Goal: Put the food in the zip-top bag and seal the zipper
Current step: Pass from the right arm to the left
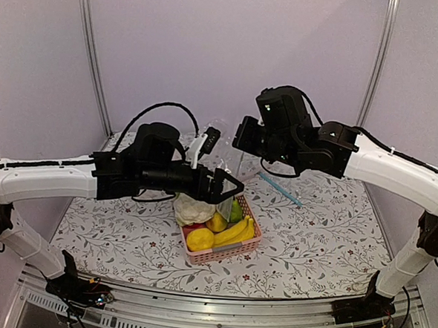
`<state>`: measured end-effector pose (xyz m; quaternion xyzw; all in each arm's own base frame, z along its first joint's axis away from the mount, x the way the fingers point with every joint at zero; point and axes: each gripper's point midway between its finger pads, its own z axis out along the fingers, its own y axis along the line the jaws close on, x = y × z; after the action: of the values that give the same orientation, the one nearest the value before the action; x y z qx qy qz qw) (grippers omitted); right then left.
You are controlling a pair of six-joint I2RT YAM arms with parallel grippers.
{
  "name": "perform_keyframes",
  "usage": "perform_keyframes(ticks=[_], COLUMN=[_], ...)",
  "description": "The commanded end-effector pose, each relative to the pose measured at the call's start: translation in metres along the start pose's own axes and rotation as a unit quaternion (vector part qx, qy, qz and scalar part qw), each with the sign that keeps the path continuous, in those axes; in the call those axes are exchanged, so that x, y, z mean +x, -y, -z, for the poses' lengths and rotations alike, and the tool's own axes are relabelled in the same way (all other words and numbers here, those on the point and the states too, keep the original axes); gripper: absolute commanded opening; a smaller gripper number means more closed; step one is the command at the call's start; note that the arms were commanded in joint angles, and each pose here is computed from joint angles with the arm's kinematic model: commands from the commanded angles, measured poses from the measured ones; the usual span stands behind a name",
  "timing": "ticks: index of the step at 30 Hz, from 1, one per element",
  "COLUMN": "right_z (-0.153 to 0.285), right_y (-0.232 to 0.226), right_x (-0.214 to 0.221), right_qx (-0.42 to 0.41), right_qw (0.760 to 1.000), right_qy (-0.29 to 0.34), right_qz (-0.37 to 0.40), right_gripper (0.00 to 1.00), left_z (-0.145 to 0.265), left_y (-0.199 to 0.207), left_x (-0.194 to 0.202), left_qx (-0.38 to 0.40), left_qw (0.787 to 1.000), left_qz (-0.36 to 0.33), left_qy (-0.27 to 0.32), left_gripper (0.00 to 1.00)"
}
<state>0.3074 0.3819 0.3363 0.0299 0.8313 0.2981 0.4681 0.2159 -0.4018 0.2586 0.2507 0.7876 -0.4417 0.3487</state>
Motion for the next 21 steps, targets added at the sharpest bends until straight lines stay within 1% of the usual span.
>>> perform_keyframes(ticks=[1, 4, 7, 9, 12, 13, 15, 17, 20, 21], right_z=[-0.001, 0.0, -0.001, -0.003, -0.004, -0.005, -0.006, -0.006, -0.001, 0.005], right_y=[0.003, 0.005, 0.006, 0.007, 0.007, 0.007, 0.009, 0.01, 0.016, 0.018], right_x=[-0.001, -0.003, -0.002, 0.0, 0.002, 0.004, 0.005, 0.005, 0.002, -0.003], right_qx=[0.02, 0.027, 0.031, 0.032, 0.034, 0.034, 0.036, 0.039, 0.047, 0.05], right_qw=[1.0, 0.999, 0.999, 0.999, 0.999, 0.999, 0.999, 0.999, 0.998, 0.997], right_qy=[0.009, 0.012, 0.011, 0.009, 0.005, 0.004, 0.002, 0.001, 0.009, 0.016], right_qz=[0.014, 0.018, 0.022, 0.024, 0.027, 0.028, 0.031, 0.035, 0.045, 0.049], right_gripper=[0.0, 0.0, 0.0, 0.0, 0.0, 0.0, 0.01, 0.1, 0.41, 0.51], left_z=[-0.004, -0.002, -0.001, 0.0, 0.002, 0.002, 0.004, 0.005, 0.008, 0.01], left_y=[-0.011, -0.02, -0.025, -0.03, -0.033, -0.033, -0.033, -0.031, -0.027, -0.026], left_x=[-0.004, -0.004, -0.005, -0.007, -0.008, -0.008, -0.009, -0.01, -0.015, -0.017], left_qx=[-0.047, -0.079, -0.095, -0.114, -0.127, -0.129, -0.129, -0.124, -0.114, -0.11], left_qw=[0.999, 0.997, 0.995, 0.993, 0.992, 0.991, 0.991, 0.992, 0.993, 0.994], left_qz=[0.007, -0.001, -0.01, -0.014, -0.02, -0.02, -0.019, -0.017, -0.013, -0.012], left_qy=[0.005, 0.006, 0.003, 0.003, 0.003, 0.004, 0.008, 0.012, 0.021, 0.024], left_gripper=[0.96, 0.85, 0.7, 0.64, 0.46, 0.37, 0.24, 0.13, 0.0, 0.0])
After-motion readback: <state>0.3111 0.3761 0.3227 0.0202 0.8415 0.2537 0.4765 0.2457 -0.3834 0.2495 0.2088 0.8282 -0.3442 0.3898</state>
